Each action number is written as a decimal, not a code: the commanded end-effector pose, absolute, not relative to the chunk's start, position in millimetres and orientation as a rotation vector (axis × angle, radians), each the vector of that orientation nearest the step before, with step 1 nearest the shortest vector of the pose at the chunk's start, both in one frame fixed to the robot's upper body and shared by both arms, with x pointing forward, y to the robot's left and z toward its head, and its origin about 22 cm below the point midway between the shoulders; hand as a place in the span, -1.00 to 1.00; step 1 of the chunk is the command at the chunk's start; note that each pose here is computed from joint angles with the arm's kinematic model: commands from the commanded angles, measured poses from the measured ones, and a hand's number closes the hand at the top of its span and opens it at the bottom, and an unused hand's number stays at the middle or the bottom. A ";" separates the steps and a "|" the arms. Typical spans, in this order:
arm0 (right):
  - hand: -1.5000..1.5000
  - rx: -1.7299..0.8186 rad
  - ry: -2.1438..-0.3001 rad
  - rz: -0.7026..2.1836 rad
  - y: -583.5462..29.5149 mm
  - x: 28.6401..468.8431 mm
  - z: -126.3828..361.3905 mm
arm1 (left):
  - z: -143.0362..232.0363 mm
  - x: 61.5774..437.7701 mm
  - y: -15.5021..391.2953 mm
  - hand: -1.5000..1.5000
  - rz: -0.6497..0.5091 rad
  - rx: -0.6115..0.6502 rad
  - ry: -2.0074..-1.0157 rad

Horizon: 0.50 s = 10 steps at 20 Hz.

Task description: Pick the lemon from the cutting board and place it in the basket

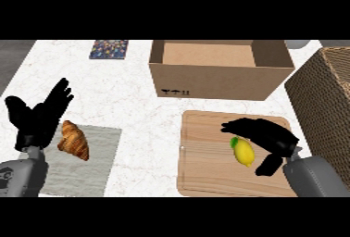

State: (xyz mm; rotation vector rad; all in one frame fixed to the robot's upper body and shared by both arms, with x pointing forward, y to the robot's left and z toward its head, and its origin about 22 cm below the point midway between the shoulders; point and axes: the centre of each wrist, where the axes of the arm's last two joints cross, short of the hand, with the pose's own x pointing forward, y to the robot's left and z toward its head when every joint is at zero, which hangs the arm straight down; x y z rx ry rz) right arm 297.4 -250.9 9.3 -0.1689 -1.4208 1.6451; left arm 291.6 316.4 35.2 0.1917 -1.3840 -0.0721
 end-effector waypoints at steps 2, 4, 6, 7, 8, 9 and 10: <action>1.00 -0.200 -1.400 1.789 -233.3 293.4 7.0 | 26.9 288.2 320.4 0.00 -0.080 0.191 -1.376; 1.00 -0.214 -1.399 1.783 -249.2 294.1 -13.0 | 52.8 289.0 318.3 0.00 -0.081 0.185 -1.387; 1.00 -0.214 -1.409 1.793 -225.4 295.6 -24.2 | 28.7 285.3 327.1 0.00 -0.069 0.189 -1.379; 1.00 -0.197 -1.413 1.772 -221.8 300.3 -15.4 | 28.7 279.5 319.4 0.00 -0.075 0.179 -1.383; 1.00 -0.217 -1.409 1.779 -226.0 304.4 0.8 | 35.9 284.9 308.9 0.00 -0.076 0.196 -1.383; 1.00 -0.202 -1.408 1.790 -222.9 301.1 -3.3 | 32.5 299.2 305.4 0.00 -0.071 0.187 -1.378; 1.00 -0.193 -1.426 1.799 -230.5 288.0 -23.2 | 43.9 295.4 334.8 0.00 -0.073 0.196 -1.389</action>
